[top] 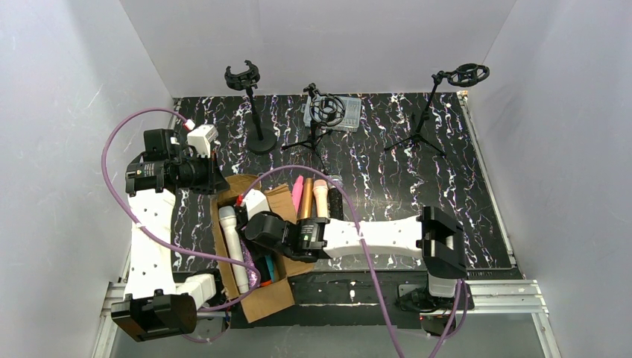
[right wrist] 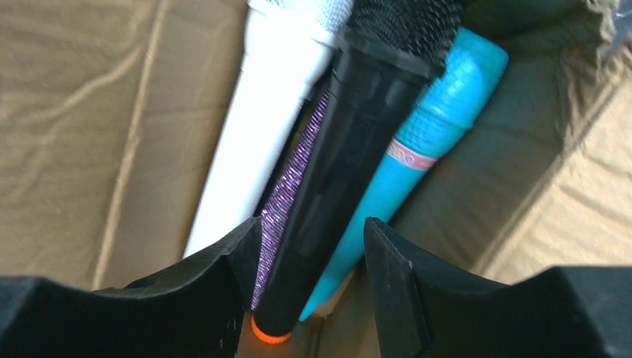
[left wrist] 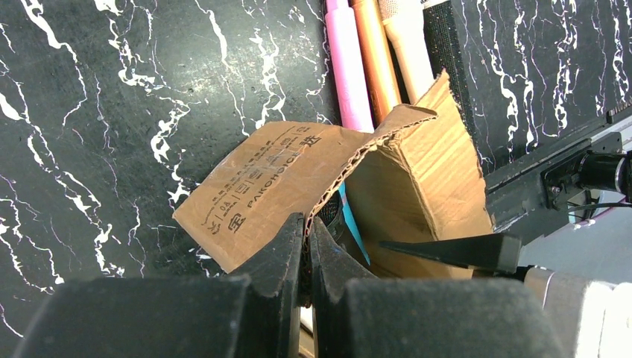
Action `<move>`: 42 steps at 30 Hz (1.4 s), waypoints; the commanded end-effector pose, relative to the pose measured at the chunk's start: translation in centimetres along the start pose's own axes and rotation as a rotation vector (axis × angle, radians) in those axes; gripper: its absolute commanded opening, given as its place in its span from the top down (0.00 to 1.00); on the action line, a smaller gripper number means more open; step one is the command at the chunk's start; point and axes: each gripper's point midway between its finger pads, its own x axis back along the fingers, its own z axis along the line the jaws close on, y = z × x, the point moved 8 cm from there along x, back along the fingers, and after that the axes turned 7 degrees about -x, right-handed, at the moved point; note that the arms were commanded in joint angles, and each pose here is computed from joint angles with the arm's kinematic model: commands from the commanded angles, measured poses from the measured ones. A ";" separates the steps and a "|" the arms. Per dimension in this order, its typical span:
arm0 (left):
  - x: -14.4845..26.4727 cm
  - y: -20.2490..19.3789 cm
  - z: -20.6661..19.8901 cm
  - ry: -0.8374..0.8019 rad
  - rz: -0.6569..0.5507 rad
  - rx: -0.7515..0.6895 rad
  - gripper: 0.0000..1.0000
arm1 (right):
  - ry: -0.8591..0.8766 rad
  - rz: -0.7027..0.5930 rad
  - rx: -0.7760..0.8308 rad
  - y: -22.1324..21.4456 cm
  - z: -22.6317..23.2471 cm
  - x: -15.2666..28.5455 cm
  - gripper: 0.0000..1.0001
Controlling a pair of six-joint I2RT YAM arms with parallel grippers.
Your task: Attach the microphones to the stand
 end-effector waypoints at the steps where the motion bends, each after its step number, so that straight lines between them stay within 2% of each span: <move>1: 1.4 1.1 -1.2 -0.024 -0.083 -0.033 1.00 | 0.004 -0.057 0.015 2.0 1.2 -0.8 0.39; 9: 1.7 1.1 -1.4 -0.027 -0.086 -0.043 1.00 | -0.057 0.011 0.068 0.2 1.1 -4.1 0.40; 24: 1.8 1.2 -1.6 -0.038 -0.094 -0.053 1.00 | -0.117 0.064 0.112 -1.3 0.6 -6.1 0.47; 25: 1.9 1.2 -1.6 -0.036 -0.094 -0.056 1.00 | -0.110 0.057 0.106 -1.0 0.7 -5.9 0.49; 30: 1.7 0.9 -1.3 -0.018 -0.081 -0.073 1.00 | -0.054 -0.019 0.068 2.3 1.9 -3.4 0.73; 35: 1.5 0.6 -0.9 -0.001 -0.065 -0.083 1.00 | 0.002 -0.118 0.020 5.9 2.5 0.9 0.90; 39: 1.2 0.5 -0.7 0.004 -0.060 -0.081 1.00 | 0.001 -0.162 0.000 7.1 1.5 4.0 0.99; 42: 1.1 0.4 -0.6 0.006 -0.057 -0.079 1.00 | -0.024 -0.194 -0.022 7.6 -0.2 6.3 0.99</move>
